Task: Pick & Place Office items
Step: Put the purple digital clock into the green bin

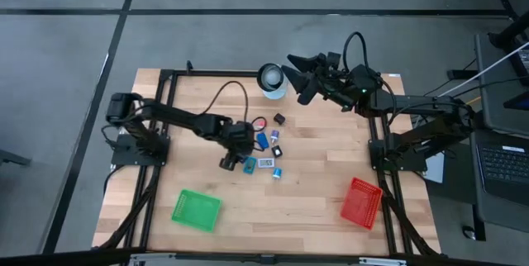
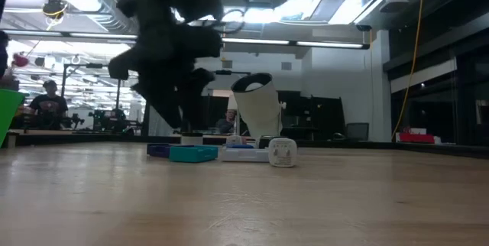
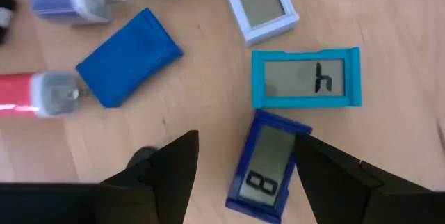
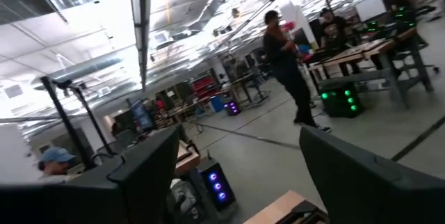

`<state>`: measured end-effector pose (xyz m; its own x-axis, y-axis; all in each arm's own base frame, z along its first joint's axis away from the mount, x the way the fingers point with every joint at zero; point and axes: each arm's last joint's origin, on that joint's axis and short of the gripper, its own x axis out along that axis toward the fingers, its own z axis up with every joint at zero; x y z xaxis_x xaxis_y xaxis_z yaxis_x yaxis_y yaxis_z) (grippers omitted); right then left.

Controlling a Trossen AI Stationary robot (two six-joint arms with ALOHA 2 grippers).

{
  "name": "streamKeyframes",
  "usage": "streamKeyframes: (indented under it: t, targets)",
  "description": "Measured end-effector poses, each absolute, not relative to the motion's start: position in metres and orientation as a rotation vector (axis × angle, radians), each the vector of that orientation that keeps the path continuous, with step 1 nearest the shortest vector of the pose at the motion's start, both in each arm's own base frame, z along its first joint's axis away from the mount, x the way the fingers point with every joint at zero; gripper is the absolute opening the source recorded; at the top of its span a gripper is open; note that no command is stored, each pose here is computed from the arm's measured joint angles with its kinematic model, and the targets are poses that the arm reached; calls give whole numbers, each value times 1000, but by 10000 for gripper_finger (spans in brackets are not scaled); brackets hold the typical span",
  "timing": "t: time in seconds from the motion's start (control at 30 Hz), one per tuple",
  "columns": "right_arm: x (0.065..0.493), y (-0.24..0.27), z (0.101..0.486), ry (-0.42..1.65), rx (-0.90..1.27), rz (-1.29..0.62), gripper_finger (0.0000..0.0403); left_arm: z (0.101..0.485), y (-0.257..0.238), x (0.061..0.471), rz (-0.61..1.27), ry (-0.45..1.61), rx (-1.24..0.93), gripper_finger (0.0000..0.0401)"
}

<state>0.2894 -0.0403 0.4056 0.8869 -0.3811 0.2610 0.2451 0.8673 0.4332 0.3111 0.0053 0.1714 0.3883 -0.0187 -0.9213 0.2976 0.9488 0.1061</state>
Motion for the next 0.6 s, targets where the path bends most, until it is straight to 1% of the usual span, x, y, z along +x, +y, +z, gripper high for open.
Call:
streamKeyframes:
  t: [0.23, 0.6]
  targets:
    - [286, -39, 409, -357, 419, -287, 306, 164, 5, 321, -323, 1252, 295, 232]
    - [284, -41, 411, -361, 385, -299, 307, 143, 4, 323, -354, 1334, 302, 232]
